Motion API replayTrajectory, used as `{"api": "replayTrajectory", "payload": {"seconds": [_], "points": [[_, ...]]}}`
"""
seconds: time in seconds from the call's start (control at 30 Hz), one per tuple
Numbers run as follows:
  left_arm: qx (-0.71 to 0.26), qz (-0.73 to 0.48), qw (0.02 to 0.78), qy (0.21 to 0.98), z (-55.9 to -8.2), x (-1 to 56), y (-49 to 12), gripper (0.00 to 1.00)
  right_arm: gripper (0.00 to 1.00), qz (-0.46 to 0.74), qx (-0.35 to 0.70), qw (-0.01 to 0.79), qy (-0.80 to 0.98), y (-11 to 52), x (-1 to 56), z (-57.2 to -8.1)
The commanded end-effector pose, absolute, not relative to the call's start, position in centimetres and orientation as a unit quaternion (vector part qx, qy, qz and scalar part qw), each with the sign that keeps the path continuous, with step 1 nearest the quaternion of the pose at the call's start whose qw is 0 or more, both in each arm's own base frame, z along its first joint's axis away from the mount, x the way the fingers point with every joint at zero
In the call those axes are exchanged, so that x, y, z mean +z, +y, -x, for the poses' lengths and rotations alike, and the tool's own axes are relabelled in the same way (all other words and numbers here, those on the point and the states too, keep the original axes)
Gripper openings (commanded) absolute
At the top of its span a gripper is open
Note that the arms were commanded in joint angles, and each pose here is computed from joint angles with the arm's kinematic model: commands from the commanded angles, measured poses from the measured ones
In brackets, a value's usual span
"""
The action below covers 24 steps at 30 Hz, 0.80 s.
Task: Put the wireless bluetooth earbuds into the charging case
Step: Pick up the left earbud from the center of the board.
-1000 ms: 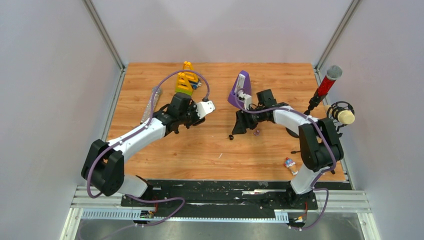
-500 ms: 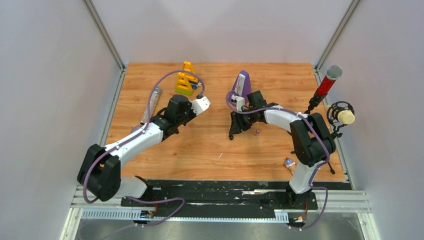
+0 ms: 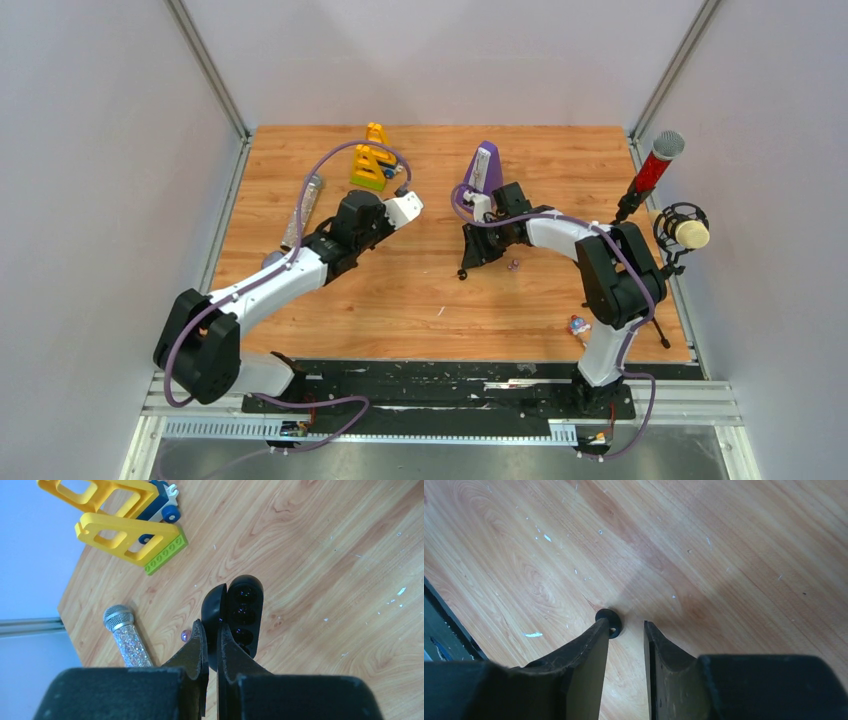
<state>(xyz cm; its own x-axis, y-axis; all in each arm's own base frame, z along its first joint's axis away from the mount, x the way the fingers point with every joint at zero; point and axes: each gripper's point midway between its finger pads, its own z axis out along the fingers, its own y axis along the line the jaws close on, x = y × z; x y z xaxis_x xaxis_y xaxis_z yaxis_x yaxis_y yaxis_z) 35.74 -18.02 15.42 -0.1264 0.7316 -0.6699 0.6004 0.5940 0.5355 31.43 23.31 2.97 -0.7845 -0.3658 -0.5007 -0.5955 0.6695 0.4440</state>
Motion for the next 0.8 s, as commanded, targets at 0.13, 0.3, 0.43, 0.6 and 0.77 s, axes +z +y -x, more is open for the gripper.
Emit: {"api": "replayTrajectory", "payload": {"seconds": [0.13,0.3,0.43,0.6,0.77], "points": [[0.023,-0.438,0.521,0.732,-35.1,17.5,-19.5,0.00,0.32,0.288,0.300,0.199,0.887,24.3,3.3,-31.9],[0.022,-0.437,0.525,0.730,-35.1,17.6,-19.5,0.00,0.30,0.290,0.296,0.187,0.891,24.6,2.7,-31.4],[0.024,-0.437,0.525,0.729,-35.1,17.5,-19.5,0.00,0.26,0.285,0.279,0.182,0.899,24.2,2.0,-31.5],[0.026,-0.437,0.526,0.730,-35.1,17.5,-19.4,0.00,0.25,0.286,0.282,0.185,0.897,24.0,2.7,-31.2],[0.027,-0.437,0.525,0.730,-35.1,17.5,-19.3,0.00,0.31,0.287,0.286,0.200,0.892,23.8,4.1,-31.4]]}}
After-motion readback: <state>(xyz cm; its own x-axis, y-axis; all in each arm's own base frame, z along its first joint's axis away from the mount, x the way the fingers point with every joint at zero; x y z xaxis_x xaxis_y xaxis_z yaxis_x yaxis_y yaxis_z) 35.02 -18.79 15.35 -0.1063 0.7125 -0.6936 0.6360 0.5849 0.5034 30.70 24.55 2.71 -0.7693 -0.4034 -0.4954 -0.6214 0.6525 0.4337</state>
